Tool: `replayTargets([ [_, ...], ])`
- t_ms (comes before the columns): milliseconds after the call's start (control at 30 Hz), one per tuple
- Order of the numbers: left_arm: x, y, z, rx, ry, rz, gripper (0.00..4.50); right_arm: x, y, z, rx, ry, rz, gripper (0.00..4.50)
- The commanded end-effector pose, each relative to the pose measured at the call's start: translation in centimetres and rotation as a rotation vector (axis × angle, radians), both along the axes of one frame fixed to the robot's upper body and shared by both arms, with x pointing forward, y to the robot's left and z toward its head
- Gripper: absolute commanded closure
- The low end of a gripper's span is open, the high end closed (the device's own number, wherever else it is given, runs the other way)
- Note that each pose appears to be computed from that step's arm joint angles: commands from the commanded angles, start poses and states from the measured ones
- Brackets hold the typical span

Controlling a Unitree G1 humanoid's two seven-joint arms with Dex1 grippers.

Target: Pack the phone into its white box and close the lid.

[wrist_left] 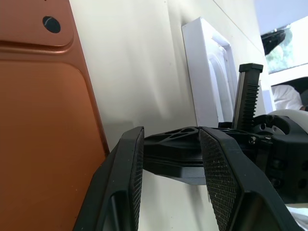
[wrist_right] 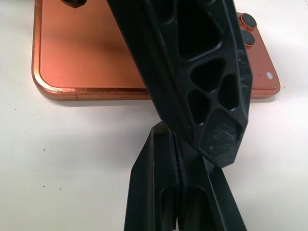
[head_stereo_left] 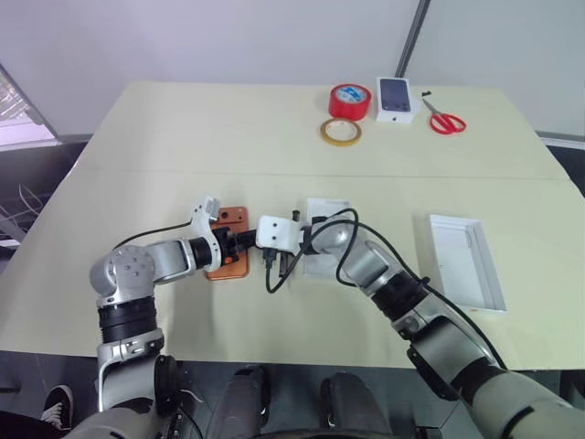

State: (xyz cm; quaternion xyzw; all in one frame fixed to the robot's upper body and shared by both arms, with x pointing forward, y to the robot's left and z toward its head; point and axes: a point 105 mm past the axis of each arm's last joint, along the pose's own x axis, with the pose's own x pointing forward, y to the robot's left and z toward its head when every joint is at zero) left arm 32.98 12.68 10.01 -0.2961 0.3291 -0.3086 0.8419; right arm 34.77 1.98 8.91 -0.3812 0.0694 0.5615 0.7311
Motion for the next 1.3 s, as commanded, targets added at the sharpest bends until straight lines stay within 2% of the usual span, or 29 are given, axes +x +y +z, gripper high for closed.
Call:
replayTargets([
  [33,-0.1,2.2,-0.2,0.114,0.005,0.033,2.62,0.0,-1.2,-1.4,-0.051,0.028,-0.037,4.45],
  [200,-0.5,5.7,1.4,0.177,-0.017,0.112,2.62,-0.1,-1.3,-1.6,-0.048,0.029,-0.039,4.45],
  [367,-2.0,8.2,0.5,0.196,0.029,0.173,2.62,-0.1,-1.2,-1.8,-0.054,0.025,-0.03,4.45],
  [533,-2.6,8.9,-0.2,0.169,0.042,0.195,2.62,-0.2,-1.0,-1.7,-0.056,0.021,-0.017,4.45],
  [633,-3.1,9.7,-0.6,0.245,0.034,0.18,2.62,-0.2,-1.1,-1.7,-0.059,0.022,-0.016,4.45],
  [767,-3.2,10.9,-0.4,0.263,0.026,0.19,2.62,-0.3,-1.2,-1.9,-0.069,0.022,-0.009,4.45],
  [833,-3.3,10.9,-0.6,0.278,0.021,0.176,2.62,-0.3,-1.1,-2.0,-0.072,0.019,-0.005,4.45],
  [967,-3.1,9.7,-0.8,0.213,0.03,0.154,2.62,-0.2,-0.8,-1.5,-0.048,0.018,-0.008,4.45],
  [1233,-1.4,5.1,-2.3,0.004,0.07,0.109,2.62,-0.4,-0.4,-1.4,-0.037,0.028,0.001,4.45],
  [1300,-1.4,3.9,-2.4,0.006,0.069,0.066,2.62,-0.4,-0.6,-1.4,-0.048,0.023,-0.001,4.45],
])
